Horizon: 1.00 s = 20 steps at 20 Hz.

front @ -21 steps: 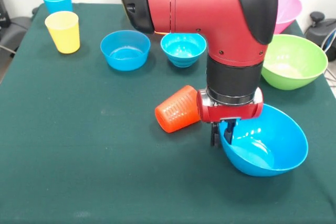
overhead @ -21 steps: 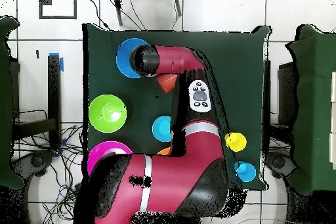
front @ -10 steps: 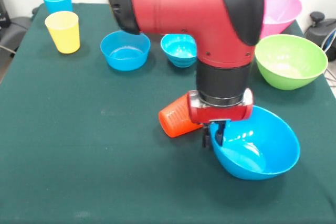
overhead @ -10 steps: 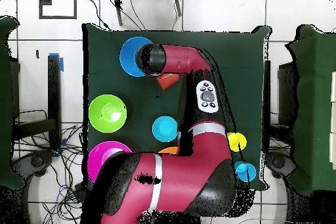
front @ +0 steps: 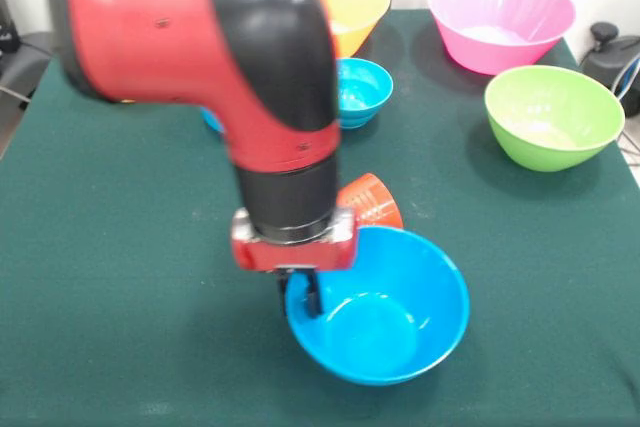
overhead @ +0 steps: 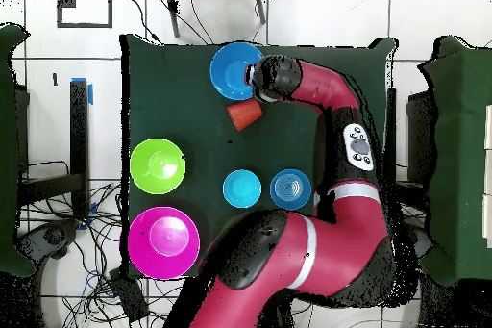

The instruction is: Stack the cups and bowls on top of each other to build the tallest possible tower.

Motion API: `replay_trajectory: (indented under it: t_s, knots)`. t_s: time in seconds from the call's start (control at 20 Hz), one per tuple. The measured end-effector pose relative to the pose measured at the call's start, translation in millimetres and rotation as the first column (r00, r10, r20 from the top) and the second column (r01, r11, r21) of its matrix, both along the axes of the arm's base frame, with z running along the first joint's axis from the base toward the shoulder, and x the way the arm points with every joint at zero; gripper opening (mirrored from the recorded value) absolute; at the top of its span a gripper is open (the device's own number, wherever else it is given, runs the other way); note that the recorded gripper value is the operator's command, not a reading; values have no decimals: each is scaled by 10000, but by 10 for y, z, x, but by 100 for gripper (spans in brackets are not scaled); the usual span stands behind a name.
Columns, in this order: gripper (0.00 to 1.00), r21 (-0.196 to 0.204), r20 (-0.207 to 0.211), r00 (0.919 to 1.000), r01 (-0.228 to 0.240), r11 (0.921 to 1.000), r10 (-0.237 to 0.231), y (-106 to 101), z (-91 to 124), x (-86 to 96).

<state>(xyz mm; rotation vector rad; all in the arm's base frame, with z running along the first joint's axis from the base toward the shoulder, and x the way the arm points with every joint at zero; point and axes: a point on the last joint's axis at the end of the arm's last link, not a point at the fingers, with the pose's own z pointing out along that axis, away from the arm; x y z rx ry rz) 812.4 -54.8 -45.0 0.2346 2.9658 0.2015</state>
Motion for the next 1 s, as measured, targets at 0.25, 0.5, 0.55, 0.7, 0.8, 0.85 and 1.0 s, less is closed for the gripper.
replay_trajectory:
  t_s: [0.25,0.5,0.55,0.7,0.8,0.85,1.0]
  knots:
    - [0,623,-326,9994,128,9980,-108,-392,-14,113]
    - [0,891,-402,9985,-327,9955,364,-601,-23,164]
    - [0,916,-384,9982,-424,9949,461,-623,-26,175]
    - [0,930,-329,9975,-585,9939,618,-632,-27,195]
    - [0,912,-226,9970,-723,9932,746,-642,-28,222]
    - [0,905,-212,9969,-730,9932,752,-646,-29,226]
    - [100,831,-205,9968,-757,9937,777,-654,-56,225]
